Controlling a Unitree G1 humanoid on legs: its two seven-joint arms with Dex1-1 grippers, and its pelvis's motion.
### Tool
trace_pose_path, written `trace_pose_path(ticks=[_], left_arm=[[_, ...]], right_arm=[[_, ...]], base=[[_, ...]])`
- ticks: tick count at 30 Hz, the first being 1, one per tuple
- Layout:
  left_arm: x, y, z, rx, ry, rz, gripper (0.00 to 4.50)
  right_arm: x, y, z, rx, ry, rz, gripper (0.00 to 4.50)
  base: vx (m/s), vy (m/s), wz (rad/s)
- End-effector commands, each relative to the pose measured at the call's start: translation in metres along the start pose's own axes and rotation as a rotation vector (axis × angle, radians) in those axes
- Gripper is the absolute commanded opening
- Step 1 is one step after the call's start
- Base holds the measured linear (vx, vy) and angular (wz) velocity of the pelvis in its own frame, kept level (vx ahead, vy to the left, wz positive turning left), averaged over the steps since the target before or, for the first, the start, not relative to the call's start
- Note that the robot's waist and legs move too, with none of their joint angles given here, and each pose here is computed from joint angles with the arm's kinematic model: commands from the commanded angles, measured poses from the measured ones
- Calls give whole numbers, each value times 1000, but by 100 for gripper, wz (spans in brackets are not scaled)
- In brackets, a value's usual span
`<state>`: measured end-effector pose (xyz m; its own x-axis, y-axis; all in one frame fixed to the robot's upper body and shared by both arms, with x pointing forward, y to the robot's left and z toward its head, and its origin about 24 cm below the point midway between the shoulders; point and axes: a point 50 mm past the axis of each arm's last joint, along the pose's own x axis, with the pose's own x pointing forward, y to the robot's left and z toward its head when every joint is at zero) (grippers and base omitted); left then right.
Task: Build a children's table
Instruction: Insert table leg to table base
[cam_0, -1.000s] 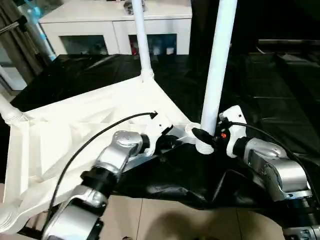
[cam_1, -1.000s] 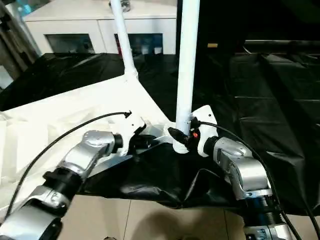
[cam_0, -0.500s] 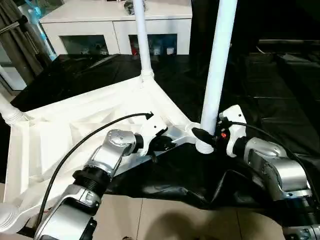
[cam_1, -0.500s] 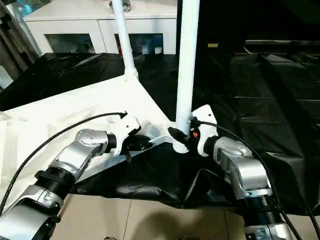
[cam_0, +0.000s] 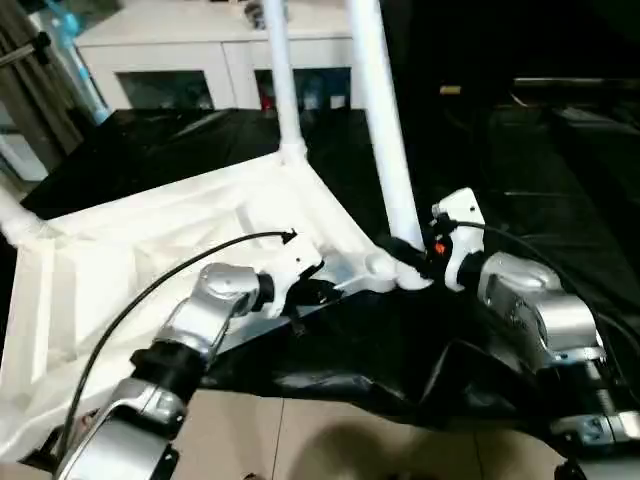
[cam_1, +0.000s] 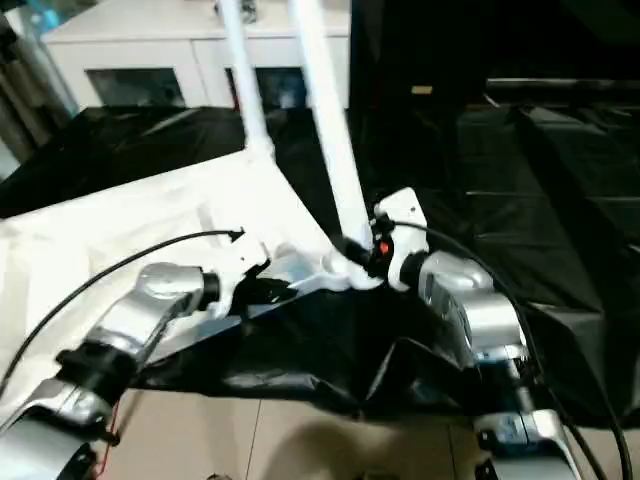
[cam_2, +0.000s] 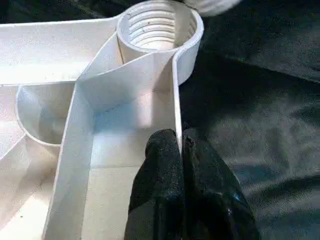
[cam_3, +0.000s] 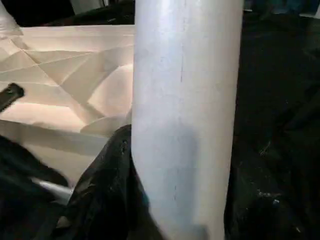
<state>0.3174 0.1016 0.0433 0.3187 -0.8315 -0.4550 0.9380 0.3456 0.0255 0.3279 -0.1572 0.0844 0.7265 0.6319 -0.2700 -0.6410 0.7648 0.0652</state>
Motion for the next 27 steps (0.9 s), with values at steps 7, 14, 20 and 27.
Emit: trace_pose_path(ticks=[7, 14, 20, 27], left_arm=[[4, -12, -1, 38, -31, -83, 0], [2, -9, 1, 56, -37, -56, 0], [-8, -4, 10, 27, -103, -48, 28], [-31, 10, 35, -58, -317, -2, 90]], right_arm=[[1, 4, 30, 19, -143, 74, 190], [-3, 10, 38, 102, -243, 125, 190], [-6, 7, 33, 112, -234, 111, 190], [-7, 11, 32, 116, -233, 114, 190]], base=[[0, 0, 0], [0, 0, 0], [0, 0, 0], [0, 0, 0]])
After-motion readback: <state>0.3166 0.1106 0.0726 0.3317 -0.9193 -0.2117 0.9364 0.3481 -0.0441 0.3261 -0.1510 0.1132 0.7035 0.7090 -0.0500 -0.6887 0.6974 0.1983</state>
